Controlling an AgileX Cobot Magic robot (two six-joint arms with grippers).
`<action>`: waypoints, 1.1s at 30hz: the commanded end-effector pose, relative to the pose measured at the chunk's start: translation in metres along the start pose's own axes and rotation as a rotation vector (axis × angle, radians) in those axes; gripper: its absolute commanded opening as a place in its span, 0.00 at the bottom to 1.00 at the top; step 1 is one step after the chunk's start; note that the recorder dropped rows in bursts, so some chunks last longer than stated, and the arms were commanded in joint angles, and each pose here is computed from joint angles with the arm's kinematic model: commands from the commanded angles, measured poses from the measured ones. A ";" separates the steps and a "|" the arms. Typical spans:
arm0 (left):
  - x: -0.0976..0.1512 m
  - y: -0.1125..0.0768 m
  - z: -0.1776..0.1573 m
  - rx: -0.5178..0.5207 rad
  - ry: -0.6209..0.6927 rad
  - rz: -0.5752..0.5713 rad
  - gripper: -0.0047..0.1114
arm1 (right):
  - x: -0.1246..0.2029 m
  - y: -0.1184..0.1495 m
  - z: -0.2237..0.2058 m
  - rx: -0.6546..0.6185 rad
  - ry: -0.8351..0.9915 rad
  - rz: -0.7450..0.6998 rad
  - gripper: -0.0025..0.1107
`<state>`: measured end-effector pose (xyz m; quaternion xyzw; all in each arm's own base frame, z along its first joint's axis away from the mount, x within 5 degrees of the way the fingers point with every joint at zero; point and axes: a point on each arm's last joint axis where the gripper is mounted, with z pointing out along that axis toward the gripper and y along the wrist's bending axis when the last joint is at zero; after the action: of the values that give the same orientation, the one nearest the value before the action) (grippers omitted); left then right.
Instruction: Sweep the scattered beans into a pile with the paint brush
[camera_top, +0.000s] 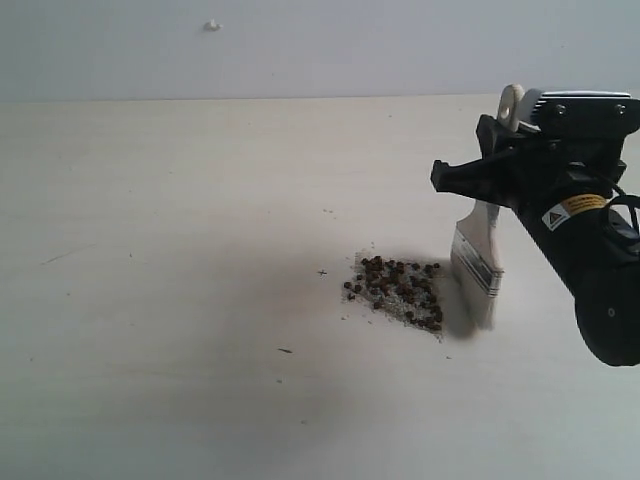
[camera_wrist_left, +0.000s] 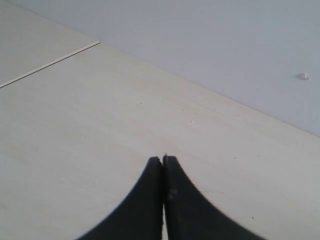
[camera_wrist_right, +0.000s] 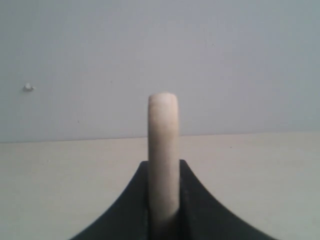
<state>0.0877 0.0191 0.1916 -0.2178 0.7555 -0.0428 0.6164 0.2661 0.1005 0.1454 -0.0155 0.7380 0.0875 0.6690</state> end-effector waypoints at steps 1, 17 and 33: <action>0.001 0.001 0.000 -0.007 -0.001 -0.005 0.04 | -0.002 0.008 0.004 -0.068 -0.009 0.002 0.02; 0.001 0.001 0.000 -0.007 -0.001 -0.005 0.04 | -0.006 0.013 0.006 -0.115 -0.015 0.036 0.02; 0.001 0.001 0.000 -0.007 -0.001 -0.005 0.04 | -0.031 -0.001 -0.034 -0.064 -0.079 0.050 0.02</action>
<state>0.0877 0.0191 0.1916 -0.2178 0.7555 -0.0428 0.6164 0.2438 0.0924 0.1741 -0.0053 0.7149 0.1216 0.6886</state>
